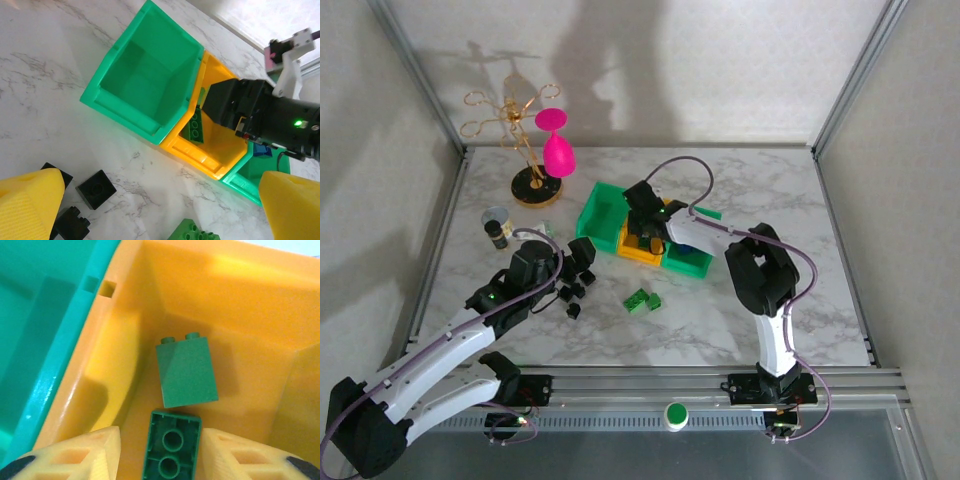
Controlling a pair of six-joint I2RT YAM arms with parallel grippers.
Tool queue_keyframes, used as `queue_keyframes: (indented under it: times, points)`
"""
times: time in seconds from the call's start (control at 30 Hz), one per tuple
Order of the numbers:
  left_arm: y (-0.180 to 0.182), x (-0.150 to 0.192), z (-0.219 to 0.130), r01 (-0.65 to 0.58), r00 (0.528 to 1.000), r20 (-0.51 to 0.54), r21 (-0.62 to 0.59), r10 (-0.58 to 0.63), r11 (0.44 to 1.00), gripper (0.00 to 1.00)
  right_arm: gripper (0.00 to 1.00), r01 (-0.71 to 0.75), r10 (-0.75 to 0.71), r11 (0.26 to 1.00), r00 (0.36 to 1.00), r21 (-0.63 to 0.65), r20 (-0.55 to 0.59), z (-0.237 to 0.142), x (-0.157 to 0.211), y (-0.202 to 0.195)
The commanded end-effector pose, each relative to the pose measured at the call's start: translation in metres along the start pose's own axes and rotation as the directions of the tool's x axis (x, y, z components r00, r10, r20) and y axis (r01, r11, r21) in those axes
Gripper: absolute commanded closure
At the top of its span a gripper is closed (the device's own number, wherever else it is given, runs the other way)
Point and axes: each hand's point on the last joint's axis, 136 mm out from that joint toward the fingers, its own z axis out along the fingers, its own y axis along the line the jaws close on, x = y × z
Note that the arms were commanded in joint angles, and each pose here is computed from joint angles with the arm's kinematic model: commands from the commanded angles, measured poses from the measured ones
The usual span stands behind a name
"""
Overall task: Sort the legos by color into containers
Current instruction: Place the lego in the container, then pick up the lego from the bottom-center of the table.
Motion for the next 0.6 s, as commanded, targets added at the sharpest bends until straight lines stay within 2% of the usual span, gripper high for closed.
queue_keyframes:
  times: [0.0, 0.33, 0.57]
  points:
    - [-0.008, -0.008, -0.003, 0.006, 1.0, 0.014, 0.035, -0.007, 0.999, 0.0, 0.52, -0.004, 0.007, 0.999, 0.998, -0.053, 0.063, -0.035, -0.023, 0.008]
    - [-0.011, -0.008, -0.008, 0.013, 1.0, 0.005, 0.044, -0.013, 0.999, 0.0, 0.55, 0.005, 0.005, 0.996, 0.995, -0.094, 0.1, -0.068, -0.027, 0.017]
    - [-0.014, 0.004, -0.009, 0.033, 0.999, -0.032, 0.071, -0.031, 0.997, 0.0, 0.54, 0.002, 0.009, 0.994, 0.995, -0.112, 0.095, -0.1, 0.004, 0.015]
